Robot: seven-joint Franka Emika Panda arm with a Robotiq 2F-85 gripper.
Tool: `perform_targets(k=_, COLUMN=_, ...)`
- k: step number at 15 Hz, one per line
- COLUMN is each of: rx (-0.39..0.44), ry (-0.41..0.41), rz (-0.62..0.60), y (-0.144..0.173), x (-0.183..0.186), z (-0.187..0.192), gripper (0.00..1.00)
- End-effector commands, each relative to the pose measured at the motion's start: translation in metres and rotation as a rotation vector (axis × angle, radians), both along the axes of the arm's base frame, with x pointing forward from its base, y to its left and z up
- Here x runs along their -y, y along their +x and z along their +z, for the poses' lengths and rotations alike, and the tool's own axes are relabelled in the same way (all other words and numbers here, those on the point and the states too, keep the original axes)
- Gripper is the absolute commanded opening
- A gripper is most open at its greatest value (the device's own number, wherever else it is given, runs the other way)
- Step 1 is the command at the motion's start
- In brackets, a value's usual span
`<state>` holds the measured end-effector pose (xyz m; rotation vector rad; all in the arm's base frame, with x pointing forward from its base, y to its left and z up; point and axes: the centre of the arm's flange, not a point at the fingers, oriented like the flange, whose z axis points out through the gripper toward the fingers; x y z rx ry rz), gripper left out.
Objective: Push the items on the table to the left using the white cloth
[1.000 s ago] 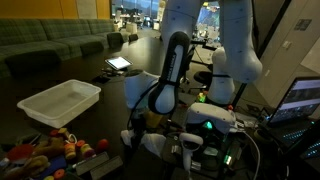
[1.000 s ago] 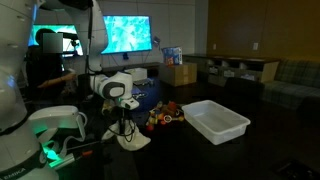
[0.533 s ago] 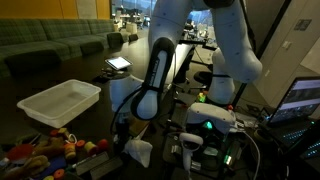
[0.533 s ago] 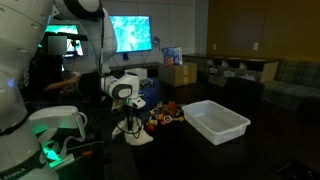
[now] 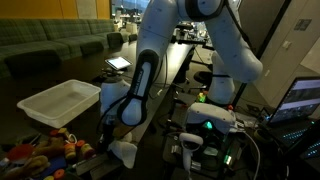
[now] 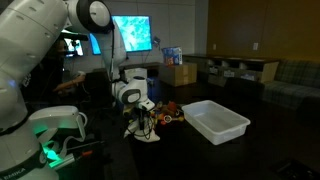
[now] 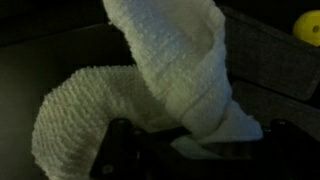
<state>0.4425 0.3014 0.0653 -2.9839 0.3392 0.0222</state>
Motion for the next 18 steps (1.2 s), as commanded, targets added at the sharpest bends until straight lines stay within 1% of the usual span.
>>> perform_targets(k=1, rx=0.057, ry=0.038, rz=-0.057, y=0.028, x=-0.029, z=-0.001, gripper=0.00)
perform_targets(k=6, rx=0.080, ry=0.095, rz=-0.118, y=0.048, x=-0.063, z=0.016, gripper=0.00)
perform_targets(k=10, rx=0.073, ry=0.146, rz=-0.153, y=0.048, x=-0.087, z=0.024, gripper=0.00)
perform_targets(k=13, rx=0.068, ry=0.181, rz=-0.160, y=0.046, x=-0.096, z=0.034, gripper=0.00)
perform_targets(k=14, rx=0.068, ry=0.190, rz=-0.156, y=0.045, x=-0.097, z=0.040, gripper=0.00)
perform_targets(k=16, rx=0.093, ry=0.201, rz=-0.142, y=0.041, x=-0.098, z=0.062, gripper=0.00)
perform_targets(k=18, rx=0.129, ry=0.203, rz=-0.127, y=0.039, x=-0.096, z=0.092, gripper=0.00)
